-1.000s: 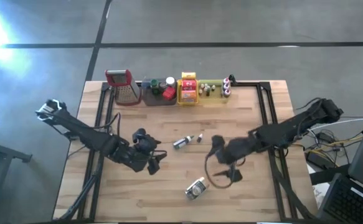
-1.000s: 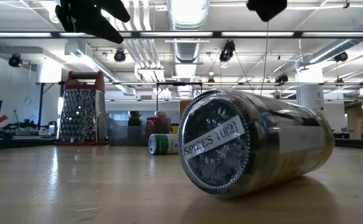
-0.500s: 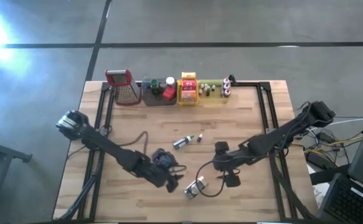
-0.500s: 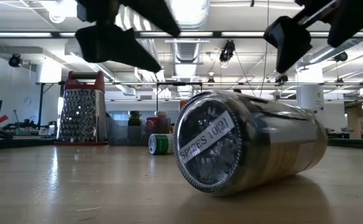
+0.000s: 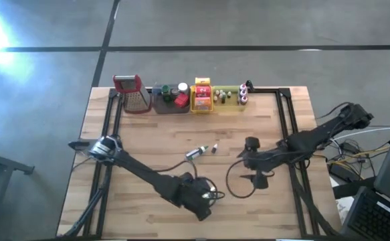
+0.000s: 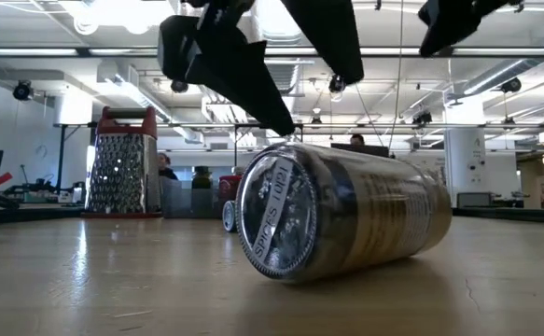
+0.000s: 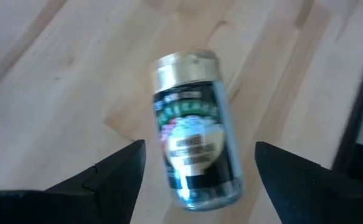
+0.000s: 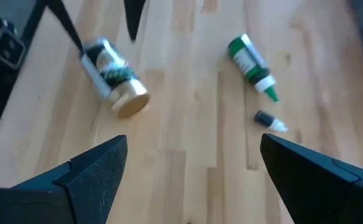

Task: Pick & Place Kitchen Items
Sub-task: Put the gold seasoning bottle into the black bin

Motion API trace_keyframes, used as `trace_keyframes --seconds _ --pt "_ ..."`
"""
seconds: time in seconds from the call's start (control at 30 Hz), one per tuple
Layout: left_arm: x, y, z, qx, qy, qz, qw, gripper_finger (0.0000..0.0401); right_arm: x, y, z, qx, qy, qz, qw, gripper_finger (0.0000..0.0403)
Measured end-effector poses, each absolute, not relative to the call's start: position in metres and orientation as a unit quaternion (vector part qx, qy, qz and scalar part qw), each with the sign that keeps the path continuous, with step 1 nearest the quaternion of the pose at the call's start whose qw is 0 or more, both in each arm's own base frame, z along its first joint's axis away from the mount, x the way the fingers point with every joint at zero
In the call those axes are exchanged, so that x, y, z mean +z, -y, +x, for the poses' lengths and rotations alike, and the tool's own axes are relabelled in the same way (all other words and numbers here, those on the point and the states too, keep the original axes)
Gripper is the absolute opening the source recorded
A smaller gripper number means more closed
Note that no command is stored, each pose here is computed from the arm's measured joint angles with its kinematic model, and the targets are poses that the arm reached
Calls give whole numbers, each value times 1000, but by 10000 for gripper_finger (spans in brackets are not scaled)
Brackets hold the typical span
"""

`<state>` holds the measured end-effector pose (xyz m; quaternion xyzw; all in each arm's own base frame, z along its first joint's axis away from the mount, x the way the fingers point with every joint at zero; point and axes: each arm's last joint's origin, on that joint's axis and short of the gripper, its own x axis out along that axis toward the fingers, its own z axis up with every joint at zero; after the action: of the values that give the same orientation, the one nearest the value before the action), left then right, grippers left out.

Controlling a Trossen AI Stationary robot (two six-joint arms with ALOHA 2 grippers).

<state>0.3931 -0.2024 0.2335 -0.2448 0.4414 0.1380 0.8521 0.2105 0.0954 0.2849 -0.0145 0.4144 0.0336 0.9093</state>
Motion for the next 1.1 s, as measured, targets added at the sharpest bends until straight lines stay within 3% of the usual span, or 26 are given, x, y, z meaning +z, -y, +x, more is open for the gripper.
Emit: trace_keyframes --seconds 0.3,0.6,1.1 --pt "228 179 415 183 -467 -261 825 306 310 -83 189 28 -358 2 933 363" --pt "232 182 422 142 -451 -282 835 306 316 -77 179 15 -345 -8 938 363" --pt "195 181 449 79 -468 -288 832 306 314 -78 181 15 -350 -14 937 363"
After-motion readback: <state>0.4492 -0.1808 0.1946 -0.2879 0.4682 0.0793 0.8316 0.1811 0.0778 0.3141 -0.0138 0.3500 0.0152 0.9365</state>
